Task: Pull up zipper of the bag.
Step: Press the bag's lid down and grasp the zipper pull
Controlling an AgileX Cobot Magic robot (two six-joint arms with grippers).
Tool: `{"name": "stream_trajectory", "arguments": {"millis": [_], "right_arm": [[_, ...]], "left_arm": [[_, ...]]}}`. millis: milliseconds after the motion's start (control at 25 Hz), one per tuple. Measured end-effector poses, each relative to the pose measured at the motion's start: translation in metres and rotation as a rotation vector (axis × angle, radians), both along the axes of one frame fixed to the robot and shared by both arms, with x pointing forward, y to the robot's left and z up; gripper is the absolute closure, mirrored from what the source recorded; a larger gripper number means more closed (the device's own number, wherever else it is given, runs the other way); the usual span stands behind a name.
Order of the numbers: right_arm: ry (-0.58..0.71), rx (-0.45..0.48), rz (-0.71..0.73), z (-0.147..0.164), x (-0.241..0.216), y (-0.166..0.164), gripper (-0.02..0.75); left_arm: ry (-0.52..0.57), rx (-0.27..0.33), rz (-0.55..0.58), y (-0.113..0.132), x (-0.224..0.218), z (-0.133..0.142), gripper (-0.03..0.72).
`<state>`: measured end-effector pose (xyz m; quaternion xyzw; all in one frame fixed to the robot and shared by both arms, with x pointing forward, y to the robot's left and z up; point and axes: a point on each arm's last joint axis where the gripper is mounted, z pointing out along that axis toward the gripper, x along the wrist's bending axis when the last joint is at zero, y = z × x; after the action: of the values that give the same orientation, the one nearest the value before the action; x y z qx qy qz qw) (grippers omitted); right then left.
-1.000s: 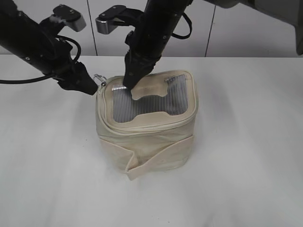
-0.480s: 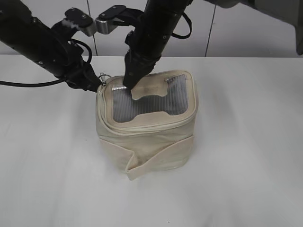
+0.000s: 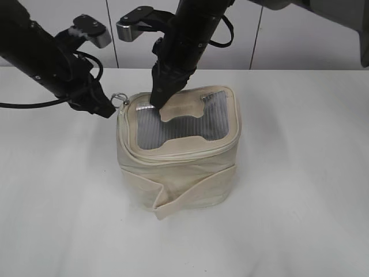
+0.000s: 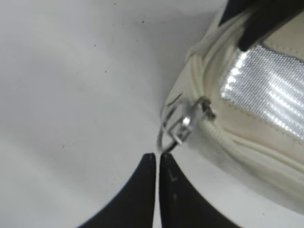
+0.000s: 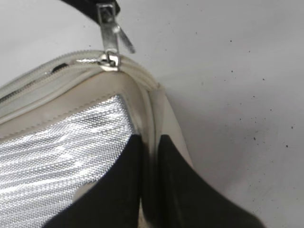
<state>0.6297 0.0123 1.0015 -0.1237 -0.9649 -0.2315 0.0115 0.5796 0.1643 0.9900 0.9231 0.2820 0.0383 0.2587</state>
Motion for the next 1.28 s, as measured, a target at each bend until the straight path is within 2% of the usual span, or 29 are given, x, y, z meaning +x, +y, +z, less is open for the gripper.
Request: {"name": "stream_trajectory", "arguments": {"millis": [120,240,280,360,440,560,760,960,1120,1280], "right_arm": [[0.002,0.003,0.0,0.0,0.0,0.0,0.664],[0.014,0.02,-0.001,0.0,-0.001,0.001,0.667],[0.018,0.025,-0.001,0.001,-0.001,0.002,0.676],[0.022,0.03,0.0,0.0,-0.001,0.002,0.678],[0.023,0.031,0.0,0.0,-0.001,0.002,0.678],[0.023,0.033,0.0,0.0,-0.001,0.002,0.678],[0.022,0.033,0.003,0.0,-0.001,0.002,0.68],[0.023,0.034,0.003,0.0,-0.001,0.003,0.681],[0.024,0.035,0.003,0.001,-0.001,0.003,0.681],[0.023,0.034,0.001,0.0,-0.001,0.002,0.681]], "left_arm": [[0.024,-0.026,0.052,0.014,0.002,0.005,0.578],[0.046,-0.06,0.094,0.023,0.005,0.006,0.36],[0.055,-0.062,0.094,0.024,0.004,0.006,0.312],[0.072,-0.071,0.093,0.024,0.003,0.006,0.256],[0.089,-0.093,0.096,0.023,0.002,0.006,0.241],[0.088,-0.135,0.093,0.02,0.002,0.008,0.235],[0.076,-0.164,0.07,0.017,0.002,0.01,0.234],[0.053,-0.162,0.029,0.009,0.001,0.011,0.243],[0.024,-0.129,0.004,0.002,0.001,0.006,0.34],[-0.01,-0.117,-0.001,-0.003,0.002,0.006,0.498]]}}
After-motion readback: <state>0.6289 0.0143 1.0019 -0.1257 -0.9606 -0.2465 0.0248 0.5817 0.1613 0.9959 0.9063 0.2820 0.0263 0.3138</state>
